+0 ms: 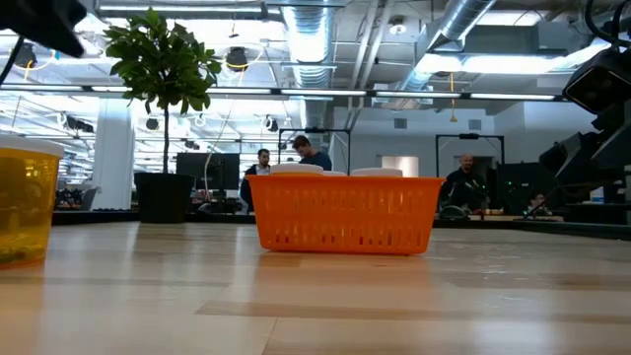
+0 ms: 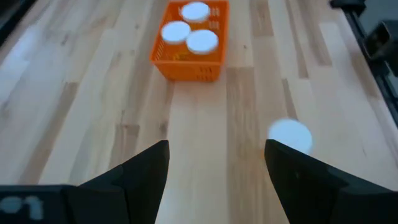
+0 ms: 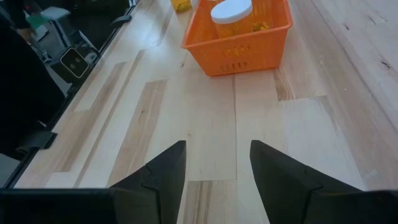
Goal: Pick and place pill bottles into a basket
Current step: Put the orange pill bottle into the orange bin
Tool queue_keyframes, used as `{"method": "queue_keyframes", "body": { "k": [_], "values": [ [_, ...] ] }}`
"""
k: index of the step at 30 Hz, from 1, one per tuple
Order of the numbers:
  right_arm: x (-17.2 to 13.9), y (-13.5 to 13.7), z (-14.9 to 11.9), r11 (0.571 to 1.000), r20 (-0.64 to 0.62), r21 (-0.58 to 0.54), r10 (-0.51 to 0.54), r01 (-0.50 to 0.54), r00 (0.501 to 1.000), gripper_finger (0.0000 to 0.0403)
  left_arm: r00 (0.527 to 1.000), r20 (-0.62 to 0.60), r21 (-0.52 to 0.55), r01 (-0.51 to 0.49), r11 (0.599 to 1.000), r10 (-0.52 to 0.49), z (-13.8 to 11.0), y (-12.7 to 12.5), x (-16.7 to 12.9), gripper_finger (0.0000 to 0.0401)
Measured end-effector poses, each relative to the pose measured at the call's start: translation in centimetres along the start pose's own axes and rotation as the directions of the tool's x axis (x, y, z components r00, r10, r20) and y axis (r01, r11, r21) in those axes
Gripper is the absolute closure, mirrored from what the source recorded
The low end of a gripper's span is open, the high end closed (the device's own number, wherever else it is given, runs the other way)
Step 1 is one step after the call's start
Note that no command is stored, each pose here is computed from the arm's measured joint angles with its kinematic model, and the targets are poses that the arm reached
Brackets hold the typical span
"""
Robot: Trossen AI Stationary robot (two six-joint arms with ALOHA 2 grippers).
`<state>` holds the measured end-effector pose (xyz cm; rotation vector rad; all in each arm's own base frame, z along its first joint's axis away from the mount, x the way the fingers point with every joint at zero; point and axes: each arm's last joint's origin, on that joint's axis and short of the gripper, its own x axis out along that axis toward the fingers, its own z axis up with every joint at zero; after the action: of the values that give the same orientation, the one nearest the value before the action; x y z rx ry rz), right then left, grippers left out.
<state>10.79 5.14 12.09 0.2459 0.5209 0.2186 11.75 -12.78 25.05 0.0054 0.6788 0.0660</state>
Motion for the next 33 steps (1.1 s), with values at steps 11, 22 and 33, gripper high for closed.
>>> {"method": "queue_keyframes", "body": {
  "k": [11, 22, 33],
  "values": [
    [0.0, 0.0, 0.0, 1.000, 0.000, 0.000, 0.000, 0.000, 1.000, 0.0232, 0.993, 0.009, -0.040, 0.118, 0.992, -0.117, -5.0, -1.0, -0.6, 0.0145],
    [0.0, 0.0, 0.0, 1.000, 0.000, 0.000, 0.000, 0.000, 1.000, 0.0232, 0.950, 0.150, -0.142, 0.293, 0.945, -0.272, -10.1, -1.1, 1.2, 0.0145],
    [0.0, 0.0, 0.0, 1.000, 0.000, 0.000, 0.000, 0.000, 1.000, 0.0232, 0.955, 0.106, -0.001, 0.277, 0.961, -0.275, -13.5, -0.5, 3.7, 0.0145]
  ]
}}
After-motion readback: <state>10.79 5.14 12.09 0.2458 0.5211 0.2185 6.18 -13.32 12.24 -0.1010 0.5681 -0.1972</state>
